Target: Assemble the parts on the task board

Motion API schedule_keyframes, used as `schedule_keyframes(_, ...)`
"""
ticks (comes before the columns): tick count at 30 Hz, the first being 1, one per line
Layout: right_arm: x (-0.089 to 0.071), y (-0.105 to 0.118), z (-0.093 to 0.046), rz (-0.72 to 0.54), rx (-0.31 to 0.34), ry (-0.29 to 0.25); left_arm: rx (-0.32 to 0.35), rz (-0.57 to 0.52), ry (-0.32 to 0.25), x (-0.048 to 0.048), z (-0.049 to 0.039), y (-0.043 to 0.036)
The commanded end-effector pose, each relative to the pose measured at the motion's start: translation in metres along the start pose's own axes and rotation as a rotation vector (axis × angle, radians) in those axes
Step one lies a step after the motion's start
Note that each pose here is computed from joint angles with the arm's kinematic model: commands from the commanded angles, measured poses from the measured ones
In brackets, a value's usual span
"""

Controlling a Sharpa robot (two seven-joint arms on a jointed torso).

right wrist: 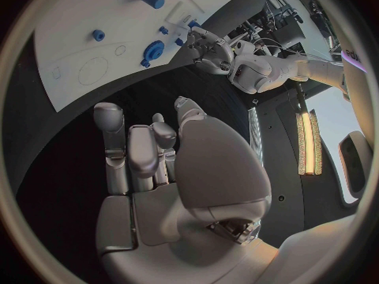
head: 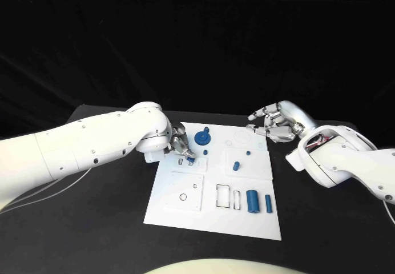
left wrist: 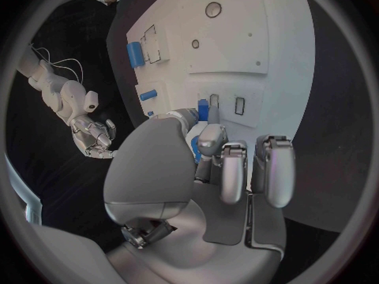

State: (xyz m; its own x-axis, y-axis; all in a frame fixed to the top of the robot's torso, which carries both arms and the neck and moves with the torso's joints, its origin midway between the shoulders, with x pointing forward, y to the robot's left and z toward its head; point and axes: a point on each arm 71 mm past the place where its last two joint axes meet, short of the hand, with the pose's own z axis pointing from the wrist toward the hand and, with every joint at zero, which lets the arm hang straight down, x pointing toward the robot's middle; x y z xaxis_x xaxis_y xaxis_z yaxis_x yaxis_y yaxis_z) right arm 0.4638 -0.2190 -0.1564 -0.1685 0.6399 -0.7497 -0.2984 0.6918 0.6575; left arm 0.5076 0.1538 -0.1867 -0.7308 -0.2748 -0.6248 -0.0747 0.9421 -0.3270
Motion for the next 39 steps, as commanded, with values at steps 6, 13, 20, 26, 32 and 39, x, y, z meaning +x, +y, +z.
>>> schedule_keyframes(6, -0.001, -0.001, -0.001, -0.004, -0.007, -0.003, -0.007, -0.021, -0.118, -0.0010, -0.0081, 0.0043)
schedule_keyframes(13, -0.001, -0.001, -0.001, -0.003, -0.006, -0.003, -0.003, -0.014, -0.160, 0.0053, -0.0075, 0.0095)
schedule_keyframes(20, -0.001, -0.001, -0.001, -0.003, -0.006, -0.002, 0.000, 0.005, -0.169, 0.0147, -0.0035, 0.0092)
schedule_keyframes(26, -0.001, -0.001, -0.001, 0.001, -0.003, -0.001, -0.001, 0.011, -0.162, 0.0201, -0.0006, 0.0091)
schedule_keyframes(32, 0.000, -0.001, -0.001, 0.005, -0.002, 0.001, -0.003, 0.015, -0.151, 0.0232, 0.0012, 0.0086)
schedule_keyframes(39, 0.000, -0.001, -0.001, 0.006, -0.002, 0.000, -0.006, 0.024, -0.139, 0.0253, 0.0023, 0.0089)
